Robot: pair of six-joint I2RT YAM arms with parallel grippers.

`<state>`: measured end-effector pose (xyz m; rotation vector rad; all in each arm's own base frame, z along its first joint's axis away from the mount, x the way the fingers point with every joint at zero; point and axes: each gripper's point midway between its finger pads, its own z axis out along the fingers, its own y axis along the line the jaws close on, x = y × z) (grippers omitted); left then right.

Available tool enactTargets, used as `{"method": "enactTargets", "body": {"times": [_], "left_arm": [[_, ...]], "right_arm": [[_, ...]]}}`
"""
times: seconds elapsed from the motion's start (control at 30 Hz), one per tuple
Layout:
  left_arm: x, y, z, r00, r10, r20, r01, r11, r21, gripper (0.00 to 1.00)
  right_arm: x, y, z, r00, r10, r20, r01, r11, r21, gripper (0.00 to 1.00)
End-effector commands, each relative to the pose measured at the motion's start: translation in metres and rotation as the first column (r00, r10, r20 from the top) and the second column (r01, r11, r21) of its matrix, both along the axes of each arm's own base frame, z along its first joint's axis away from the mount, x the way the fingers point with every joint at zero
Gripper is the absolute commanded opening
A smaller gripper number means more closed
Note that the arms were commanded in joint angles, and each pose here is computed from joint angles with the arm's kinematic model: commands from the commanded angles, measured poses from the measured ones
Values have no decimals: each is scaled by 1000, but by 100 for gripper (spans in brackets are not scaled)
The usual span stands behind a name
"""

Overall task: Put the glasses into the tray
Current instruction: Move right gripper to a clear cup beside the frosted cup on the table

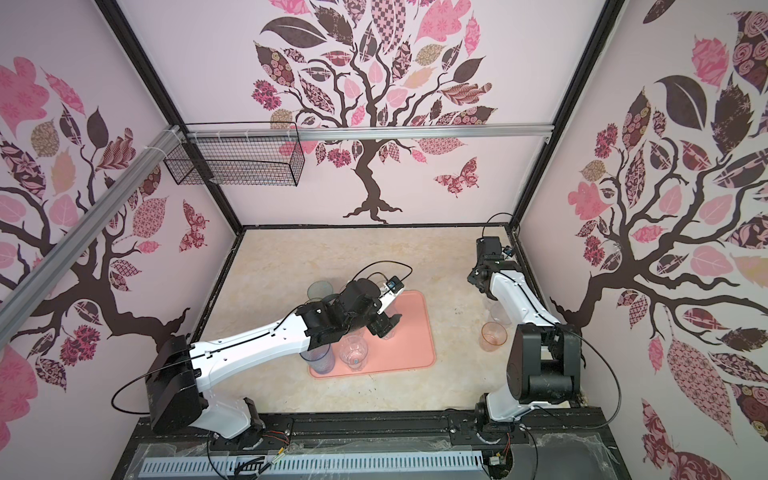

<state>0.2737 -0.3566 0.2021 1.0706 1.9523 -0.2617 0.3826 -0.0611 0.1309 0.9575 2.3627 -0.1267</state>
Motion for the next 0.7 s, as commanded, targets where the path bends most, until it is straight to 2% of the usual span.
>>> {"method": "enactTargets", "body": {"times": [0.0,0.3,0.43,0.57,0.67], "left_arm": [[5,10,1,999,17,43,-17,1000,9,86],[6,12,1,998,24,53,-25,1000,17,86],[7,12,-2,998,27,50,-28,999,18,86],[7,11,-2,999,28,46,-29,999,14,86],[7,10,-2,999,27,43,-28,1000,10,86]], "right_arm": [[7,-12,3,999,-39,15,39,999,-30,57],[13,-19,-30,998,-24,-51,23,999,-26,47],[18,-14,-33,999,7,-34,-7,1000,-8,36],[19,-11,-36,998,23,-65,-22,1000,5,22],[18,-10,-37,996,34,-81,-33,999,14,16]]}}
